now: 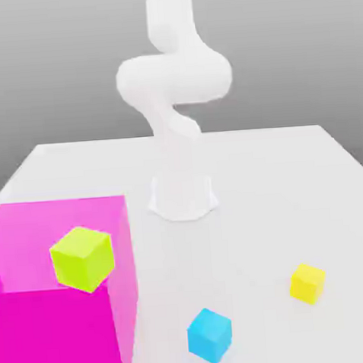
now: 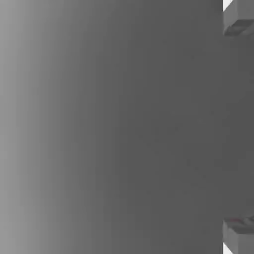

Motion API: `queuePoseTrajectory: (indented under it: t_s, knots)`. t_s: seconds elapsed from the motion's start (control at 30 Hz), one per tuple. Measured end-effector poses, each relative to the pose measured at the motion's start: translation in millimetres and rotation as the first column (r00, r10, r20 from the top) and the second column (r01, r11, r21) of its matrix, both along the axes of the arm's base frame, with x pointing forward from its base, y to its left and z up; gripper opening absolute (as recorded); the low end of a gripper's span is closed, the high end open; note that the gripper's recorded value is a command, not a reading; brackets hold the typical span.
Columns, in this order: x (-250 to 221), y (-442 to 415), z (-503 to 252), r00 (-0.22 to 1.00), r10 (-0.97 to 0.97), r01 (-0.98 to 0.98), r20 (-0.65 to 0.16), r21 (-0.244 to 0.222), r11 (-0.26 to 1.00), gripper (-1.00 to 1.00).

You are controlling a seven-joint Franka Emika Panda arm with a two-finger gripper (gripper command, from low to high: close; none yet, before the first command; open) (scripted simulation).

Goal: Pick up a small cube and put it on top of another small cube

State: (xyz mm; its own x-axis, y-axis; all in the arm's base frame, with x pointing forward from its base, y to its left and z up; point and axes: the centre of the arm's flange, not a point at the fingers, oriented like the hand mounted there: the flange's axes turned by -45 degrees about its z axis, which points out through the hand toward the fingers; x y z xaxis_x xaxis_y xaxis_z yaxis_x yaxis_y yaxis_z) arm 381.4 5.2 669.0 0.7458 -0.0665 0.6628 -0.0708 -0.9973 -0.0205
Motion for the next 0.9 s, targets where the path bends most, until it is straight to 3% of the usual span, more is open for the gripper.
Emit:
queuePoseTrajectory:
  t_s: [0.2, 0.4, 0.77, 0.9]
  knots:
    - [65, 5, -115, 0.974, -0.138, 0.144, -0.178, 0.025, 0.989, 0.00]
    - [96, 6, -236, 0.905, -0.249, 0.278, -0.345, 0.036, 0.960, 0.00]
    - [71, 19, -446, 0.685, -0.374, 0.504, -0.626, 0.036, 0.863, 0.00]
    - [63, 23, -499, 0.647, -0.382, 0.535, -0.660, 0.035, 0.844, 0.00]
